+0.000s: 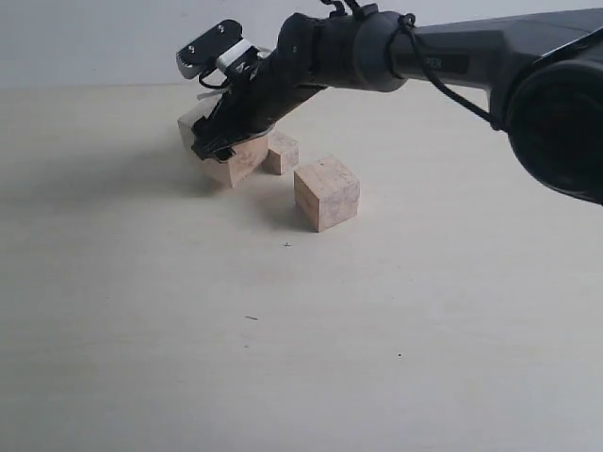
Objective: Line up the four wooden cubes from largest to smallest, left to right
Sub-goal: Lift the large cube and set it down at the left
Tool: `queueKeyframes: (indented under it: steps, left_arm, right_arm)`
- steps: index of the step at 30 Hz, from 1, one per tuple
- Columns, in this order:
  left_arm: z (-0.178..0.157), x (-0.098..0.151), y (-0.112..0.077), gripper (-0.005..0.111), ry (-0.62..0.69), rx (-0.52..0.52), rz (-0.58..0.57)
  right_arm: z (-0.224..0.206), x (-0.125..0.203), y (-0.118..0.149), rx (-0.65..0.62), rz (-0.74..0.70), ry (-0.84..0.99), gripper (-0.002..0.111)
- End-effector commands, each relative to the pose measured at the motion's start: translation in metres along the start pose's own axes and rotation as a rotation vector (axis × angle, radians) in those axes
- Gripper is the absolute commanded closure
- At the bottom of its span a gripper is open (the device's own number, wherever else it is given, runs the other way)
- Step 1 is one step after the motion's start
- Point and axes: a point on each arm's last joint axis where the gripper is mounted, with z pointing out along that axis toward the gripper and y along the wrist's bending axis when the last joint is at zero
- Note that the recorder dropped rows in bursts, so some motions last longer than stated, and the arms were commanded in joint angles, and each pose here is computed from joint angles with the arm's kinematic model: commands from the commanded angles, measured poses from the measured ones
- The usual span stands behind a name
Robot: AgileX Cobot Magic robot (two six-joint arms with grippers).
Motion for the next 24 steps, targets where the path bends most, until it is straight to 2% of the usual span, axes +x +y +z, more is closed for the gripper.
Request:
queueKeyframes:
  steps: [1,4,7,13,14,16,24]
  left_arm:
    - [0.000,0.000,-0.001,0.107,-0.013,0.011,-0.007]
    - [0.000,0.000,-0.001,0.107,-0.013,0.011,-0.007]
    - [0.000,0.000,-0.001,0.107,-0.013,0.011,-0.007]
    - [0.000,0.000,-0.001,0.107,-0.013,0.011,-0.007]
    - [0.000,0.000,-0.001,0.107,-0.013,0.011,-0.007]
    - [0.000,0.000,-0.001,0.107,-0.013,0.011,-0.007]
    - [0.000,0.000,-0.001,0.107,-0.013,0.011,-0.007]
  right_arm:
    - [-0.036,-0.025,-0.002,0.005,-0.067,-0.025,0.108]
    - [-0.049,-0.027,0.003,-0.054,-0.135,0.021,0.108]
    - [-0.056,-0.025,0.014,-0.175,-0.177,0.056,0.108]
    - [-0.059,-0.011,0.051,-0.604,-0.505,0.037,0.108]
    - [-0.060,-0.010,0.053,-0.640,-0.531,0.020,0.108]
    - [-0.053,-0.009,0.058,-0.638,-0.525,0.018,0.108]
    - [-0.037,-0.006,0.054,-0.493,-0.429,0.073,0.108]
